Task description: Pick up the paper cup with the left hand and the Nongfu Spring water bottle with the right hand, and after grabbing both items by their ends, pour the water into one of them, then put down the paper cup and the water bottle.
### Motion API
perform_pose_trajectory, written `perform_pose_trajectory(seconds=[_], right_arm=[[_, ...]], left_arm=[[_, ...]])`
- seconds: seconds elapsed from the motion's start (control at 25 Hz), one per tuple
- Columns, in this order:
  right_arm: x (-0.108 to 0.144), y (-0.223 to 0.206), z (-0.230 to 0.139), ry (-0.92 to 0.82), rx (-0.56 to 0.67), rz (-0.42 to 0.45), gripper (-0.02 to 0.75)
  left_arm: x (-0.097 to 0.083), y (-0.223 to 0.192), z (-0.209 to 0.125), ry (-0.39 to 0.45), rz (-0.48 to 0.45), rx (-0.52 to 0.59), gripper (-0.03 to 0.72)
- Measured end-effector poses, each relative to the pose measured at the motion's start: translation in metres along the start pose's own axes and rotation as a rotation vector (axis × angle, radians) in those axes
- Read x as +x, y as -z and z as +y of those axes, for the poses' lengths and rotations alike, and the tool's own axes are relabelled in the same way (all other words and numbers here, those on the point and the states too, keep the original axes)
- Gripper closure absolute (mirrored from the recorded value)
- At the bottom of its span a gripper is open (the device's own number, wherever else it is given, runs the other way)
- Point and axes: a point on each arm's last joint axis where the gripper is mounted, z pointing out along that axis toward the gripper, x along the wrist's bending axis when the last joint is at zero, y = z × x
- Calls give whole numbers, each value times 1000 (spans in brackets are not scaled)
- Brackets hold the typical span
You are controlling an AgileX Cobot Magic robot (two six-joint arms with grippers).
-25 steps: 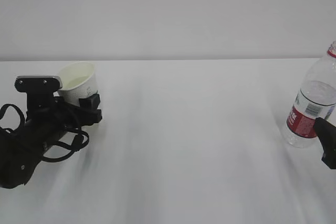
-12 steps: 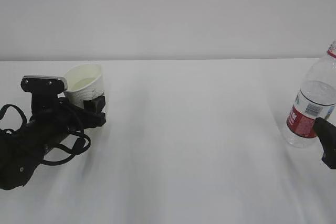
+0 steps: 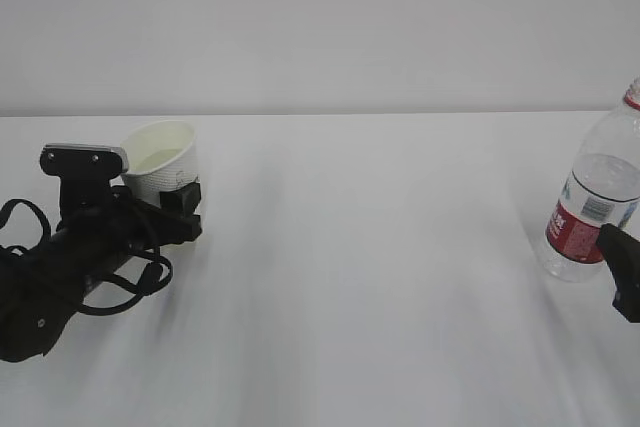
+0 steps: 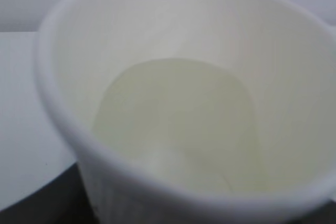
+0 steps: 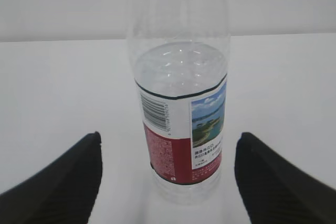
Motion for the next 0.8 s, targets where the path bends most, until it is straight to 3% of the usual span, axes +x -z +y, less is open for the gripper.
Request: perform_pose_trajectory(seconds=[0.8], right_arm=[[0, 0, 0, 2, 0, 0, 144]], left_arm=[[0, 0, 0, -2, 0, 0, 147]])
